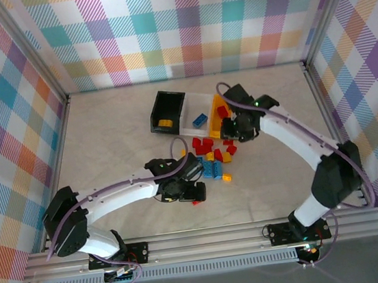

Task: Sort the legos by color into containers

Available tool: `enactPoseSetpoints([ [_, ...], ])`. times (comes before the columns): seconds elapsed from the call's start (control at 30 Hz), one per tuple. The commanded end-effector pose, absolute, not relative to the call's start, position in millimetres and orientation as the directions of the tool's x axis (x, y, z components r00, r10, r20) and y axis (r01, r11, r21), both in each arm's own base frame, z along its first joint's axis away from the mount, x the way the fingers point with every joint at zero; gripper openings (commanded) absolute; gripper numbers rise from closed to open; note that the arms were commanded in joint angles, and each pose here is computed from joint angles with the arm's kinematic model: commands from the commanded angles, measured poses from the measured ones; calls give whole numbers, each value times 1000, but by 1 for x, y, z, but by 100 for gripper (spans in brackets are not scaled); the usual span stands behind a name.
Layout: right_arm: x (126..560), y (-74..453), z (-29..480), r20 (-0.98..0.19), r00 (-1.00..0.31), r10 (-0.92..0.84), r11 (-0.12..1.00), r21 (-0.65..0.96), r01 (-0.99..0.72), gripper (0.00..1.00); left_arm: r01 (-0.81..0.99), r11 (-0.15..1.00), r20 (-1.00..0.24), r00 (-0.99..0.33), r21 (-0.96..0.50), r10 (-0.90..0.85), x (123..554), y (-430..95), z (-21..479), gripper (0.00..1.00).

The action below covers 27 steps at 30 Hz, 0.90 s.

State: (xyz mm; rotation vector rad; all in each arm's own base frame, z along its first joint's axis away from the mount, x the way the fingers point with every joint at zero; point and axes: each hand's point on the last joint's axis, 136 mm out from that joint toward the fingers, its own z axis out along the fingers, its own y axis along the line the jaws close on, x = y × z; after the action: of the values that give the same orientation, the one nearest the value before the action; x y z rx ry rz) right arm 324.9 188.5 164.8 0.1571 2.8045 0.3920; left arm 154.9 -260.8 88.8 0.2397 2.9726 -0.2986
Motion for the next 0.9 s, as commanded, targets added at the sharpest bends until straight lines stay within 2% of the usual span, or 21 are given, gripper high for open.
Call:
enactPoseSetpoints([
  [0.0, 362, 187, 156, -296, -948, 112, 963, 266, 31, 31, 148, 966, -138, -983, -211, 120, 149, -271, 82, 94],
  [0.2, 422, 185, 131, -309, -939, 150, 964, 257, 69, 31, 152, 970, -102, -986, -188, 135, 147, -273, 72, 93],
  [0.4, 457, 193, 112, -322, -939, 123, 975, 218, 53, 32, 162, 971, -70, -986, -178, 152, 142, -272, 69, 88],
  [0.67, 482, 195, 96, -309, -944, 111, 978, 201, 49, 34, 150, 977, -38, -989, -154, 146, 143, -276, 50, 79],
  [0.87, 486, 195, 98, -296, -949, 108, 972, 230, 39, 46, 148, 982, -29, -989, -114, 146, 147, -277, 35, 79],
])
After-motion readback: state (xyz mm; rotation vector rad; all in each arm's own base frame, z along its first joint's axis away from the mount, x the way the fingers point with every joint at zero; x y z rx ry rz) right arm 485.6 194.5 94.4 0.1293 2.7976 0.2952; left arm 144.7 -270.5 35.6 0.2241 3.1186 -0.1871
